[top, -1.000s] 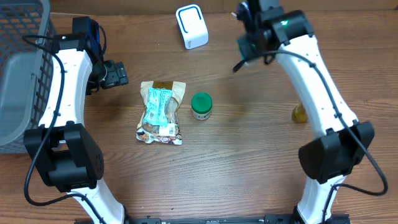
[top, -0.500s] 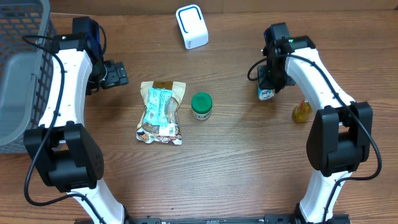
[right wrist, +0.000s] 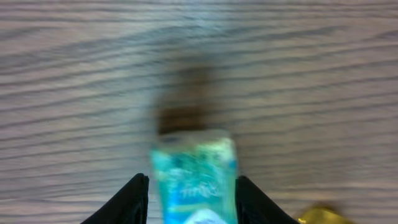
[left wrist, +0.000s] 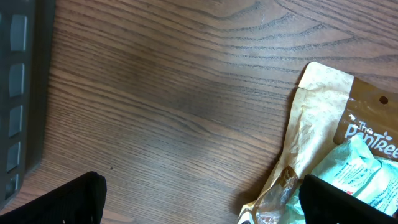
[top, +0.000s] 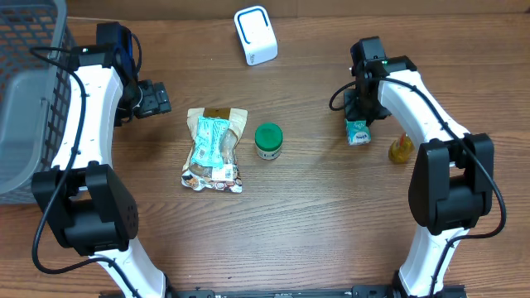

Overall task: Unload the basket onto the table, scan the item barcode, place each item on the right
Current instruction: 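Open the right gripper and raise it off the tissue pack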

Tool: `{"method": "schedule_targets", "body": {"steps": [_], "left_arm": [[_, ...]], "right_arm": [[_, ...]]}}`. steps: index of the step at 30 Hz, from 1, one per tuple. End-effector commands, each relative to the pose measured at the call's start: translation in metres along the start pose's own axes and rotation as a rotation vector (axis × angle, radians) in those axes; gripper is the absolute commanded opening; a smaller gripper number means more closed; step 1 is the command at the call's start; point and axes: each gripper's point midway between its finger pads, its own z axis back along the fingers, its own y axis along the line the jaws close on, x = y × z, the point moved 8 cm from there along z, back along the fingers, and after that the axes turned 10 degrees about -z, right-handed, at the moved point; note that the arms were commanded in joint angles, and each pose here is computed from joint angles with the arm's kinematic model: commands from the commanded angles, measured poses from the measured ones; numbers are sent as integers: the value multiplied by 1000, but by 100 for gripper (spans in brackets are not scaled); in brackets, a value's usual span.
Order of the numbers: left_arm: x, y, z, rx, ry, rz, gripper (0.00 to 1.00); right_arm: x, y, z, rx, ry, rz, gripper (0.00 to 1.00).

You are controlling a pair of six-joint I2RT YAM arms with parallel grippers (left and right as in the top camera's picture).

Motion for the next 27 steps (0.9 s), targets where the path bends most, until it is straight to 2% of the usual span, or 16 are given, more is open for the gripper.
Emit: {"method": "schedule_targets", "body": {"steps": [1,3,13,23,27], "left_arm": [[3,-1,8,3,-27,-14,100],[3,-1,8,3,-27,-14,100],[3,-1,8,3,-27,-14,99],[3,-1,8,3,-27,-14,99],[3,-1,8,3,-27,-14,100]], "right_arm": [[-5,18,-1,190,57,-18,36],[-6,23,-2,245,81,-25,35],[-21,21,-28,229,125,-99,33],[-28,-1,-38,18,102,-92,34],[-21,-1,-26,8,99,-94,35]]}}
